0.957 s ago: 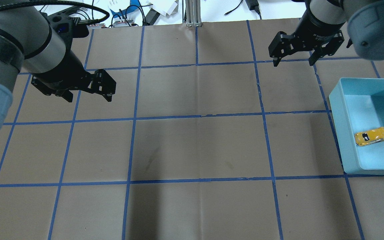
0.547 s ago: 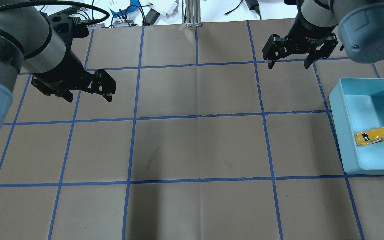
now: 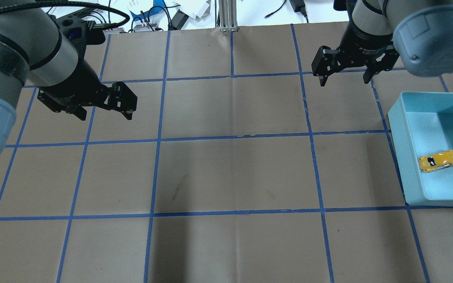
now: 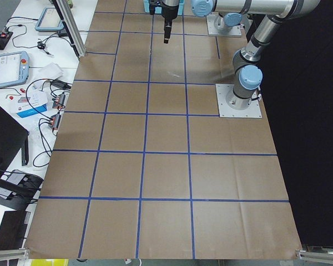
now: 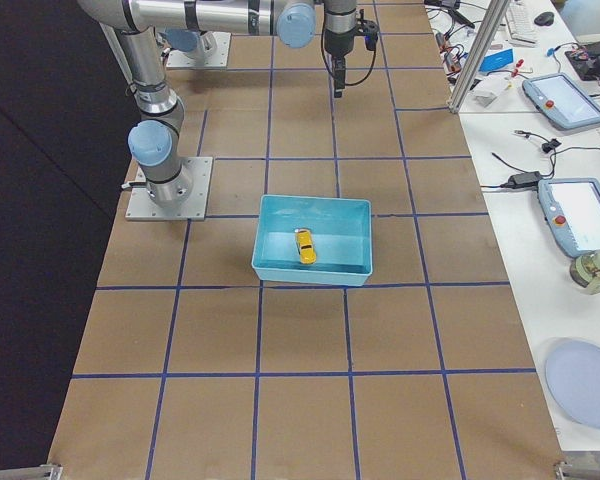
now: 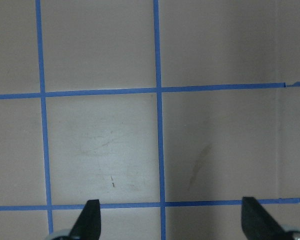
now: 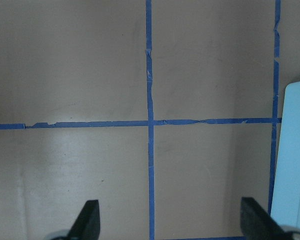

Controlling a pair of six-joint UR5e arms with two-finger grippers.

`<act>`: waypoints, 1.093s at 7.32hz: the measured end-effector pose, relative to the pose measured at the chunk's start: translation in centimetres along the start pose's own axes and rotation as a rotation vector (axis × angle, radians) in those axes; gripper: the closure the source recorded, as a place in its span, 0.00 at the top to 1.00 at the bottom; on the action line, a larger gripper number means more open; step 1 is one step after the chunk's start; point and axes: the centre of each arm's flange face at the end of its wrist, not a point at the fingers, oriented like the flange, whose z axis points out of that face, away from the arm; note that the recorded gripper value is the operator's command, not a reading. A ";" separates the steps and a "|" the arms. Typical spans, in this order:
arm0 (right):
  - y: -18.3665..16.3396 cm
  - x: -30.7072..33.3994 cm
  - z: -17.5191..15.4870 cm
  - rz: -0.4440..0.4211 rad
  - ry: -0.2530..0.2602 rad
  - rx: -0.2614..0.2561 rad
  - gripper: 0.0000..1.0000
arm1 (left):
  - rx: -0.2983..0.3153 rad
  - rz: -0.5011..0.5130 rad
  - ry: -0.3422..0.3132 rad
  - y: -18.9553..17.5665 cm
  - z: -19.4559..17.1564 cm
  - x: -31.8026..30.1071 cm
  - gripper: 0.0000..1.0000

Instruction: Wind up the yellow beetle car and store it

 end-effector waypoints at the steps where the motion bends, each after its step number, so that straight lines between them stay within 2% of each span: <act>1: 0.0 0.0 0.2 0.000 0.001 -0.003 1.00 | 0.000 0.001 0.000 0.0 0.0 0.0 1.00; 8: 0.2 0.3 0.7 -0.011 0.029 -0.016 1.00 | 0.006 0.000 -0.002 -0.1 0.0 -0.1 1.00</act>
